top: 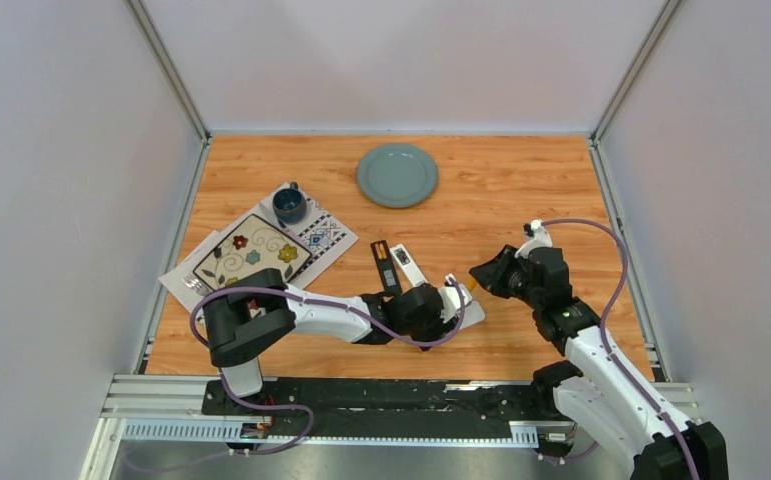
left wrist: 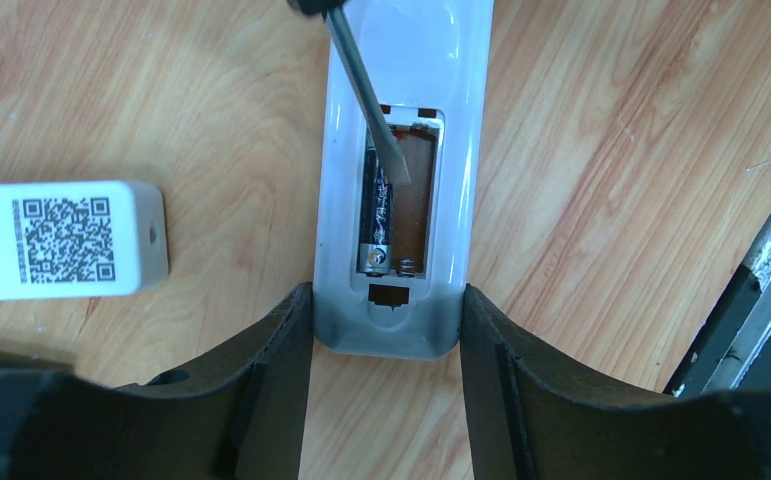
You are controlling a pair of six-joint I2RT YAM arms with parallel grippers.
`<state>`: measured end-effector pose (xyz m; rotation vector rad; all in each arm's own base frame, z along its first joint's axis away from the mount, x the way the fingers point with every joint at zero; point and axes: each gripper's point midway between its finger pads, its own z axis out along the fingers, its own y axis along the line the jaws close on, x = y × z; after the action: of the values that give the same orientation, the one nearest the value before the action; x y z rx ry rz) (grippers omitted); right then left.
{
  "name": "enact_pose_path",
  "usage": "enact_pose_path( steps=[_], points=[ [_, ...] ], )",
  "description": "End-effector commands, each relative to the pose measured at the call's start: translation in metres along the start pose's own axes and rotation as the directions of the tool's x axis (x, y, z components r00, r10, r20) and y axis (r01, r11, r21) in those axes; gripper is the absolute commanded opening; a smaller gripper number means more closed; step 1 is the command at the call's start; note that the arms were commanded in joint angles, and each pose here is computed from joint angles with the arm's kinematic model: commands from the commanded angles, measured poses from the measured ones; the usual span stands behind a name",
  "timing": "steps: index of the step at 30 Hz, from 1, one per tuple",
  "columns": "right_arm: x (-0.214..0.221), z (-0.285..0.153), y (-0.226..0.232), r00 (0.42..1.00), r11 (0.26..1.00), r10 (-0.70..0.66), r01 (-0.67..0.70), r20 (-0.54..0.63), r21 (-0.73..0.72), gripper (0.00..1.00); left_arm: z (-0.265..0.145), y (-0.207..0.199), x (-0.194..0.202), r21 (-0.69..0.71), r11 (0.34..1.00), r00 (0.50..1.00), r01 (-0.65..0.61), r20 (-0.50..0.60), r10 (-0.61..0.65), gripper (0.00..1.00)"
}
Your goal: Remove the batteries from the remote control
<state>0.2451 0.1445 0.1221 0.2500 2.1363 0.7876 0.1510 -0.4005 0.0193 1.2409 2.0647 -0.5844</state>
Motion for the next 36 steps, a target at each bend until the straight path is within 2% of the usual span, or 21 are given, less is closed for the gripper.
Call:
enact_pose_path(
  steps=[1, 2, 4, 5, 7, 8, 11, 14, 21, 29, 36],
  points=[
    [-0.025, -0.004, 0.015, 0.997, 0.999, -0.042, 0.043, 0.067, -0.020, 0.00, -0.016, 0.010, 0.070, -0.048, 0.998, 0.973, 0.037, -0.225, -0.047, 0.00],
    [-0.026, -0.004, 0.015, 0.997, 0.999, -0.044, 0.045, 0.071, -0.019, 0.00, -0.017, 0.009, 0.070, -0.047, 0.998, 0.973, 0.038, -0.225, -0.047, 0.00],
    [-0.026, -0.005, 0.015, 0.997, 0.999, -0.043, 0.045, 0.071, -0.017, 0.00, -0.019, 0.008, 0.072, -0.043, 0.998, 0.970, 0.046, -0.235, -0.055, 0.07],
    [-0.027, -0.005, 0.015, 0.996, 0.999, -0.048, 0.050, 0.074, -0.017, 0.00, -0.019, 0.006, 0.072, -0.032, 0.998, 0.970, 0.053, -0.236, -0.059, 0.20],
    [-0.027, -0.005, 0.016, 0.996, 0.999, -0.048, 0.049, 0.073, -0.016, 0.00, -0.020, 0.003, 0.074, -0.020, 0.998, 0.967, 0.059, -0.247, -0.062, 0.35],
    [-0.028, -0.006, 0.015, 0.996, 0.999, -0.051, 0.052, 0.076, -0.015, 0.00, -0.021, 0.001, 0.073, -0.012, 0.998, 0.966, 0.066, -0.249, -0.067, 0.48],
    [-0.028, -0.008, 0.015, 0.995, 0.998, -0.059, 0.060, 0.078, -0.011, 0.00, -0.023, -0.002, 0.071, 0.006, 0.997, 0.968, 0.074, -0.240, -0.070, 0.62],
    [-0.028, -0.009, 0.015, 0.995, 0.998, -0.061, 0.062, 0.081, -0.013, 0.00, -0.024, -0.008, 0.066, 0.042, 0.996, 0.971, 0.079, -0.230, -0.067, 0.66],
    [-0.028, -0.012, 0.014, 0.994, 0.998, -0.067, 0.068, 0.085, -0.008, 0.00, -0.024, -0.029, 0.059, 0.153, 0.983, 0.966, 0.102, -0.249, -0.062, 0.68],
    [-0.029, -0.017, 0.014, 0.993, 0.997, -0.073, 0.074, 0.096, -0.004, 0.00, -0.021, -0.065, 0.037, 0.352, 0.920, 0.966, 0.175, -0.240, -0.092, 0.67],
    [-0.027, -0.020, 0.012, 0.993, 0.997, -0.073, 0.073, 0.093, 0.000, 0.00, 0.001, -0.064, 0.022, 0.339, 0.919, 0.966, 0.203, -0.225, -0.130, 0.66]
  ],
)
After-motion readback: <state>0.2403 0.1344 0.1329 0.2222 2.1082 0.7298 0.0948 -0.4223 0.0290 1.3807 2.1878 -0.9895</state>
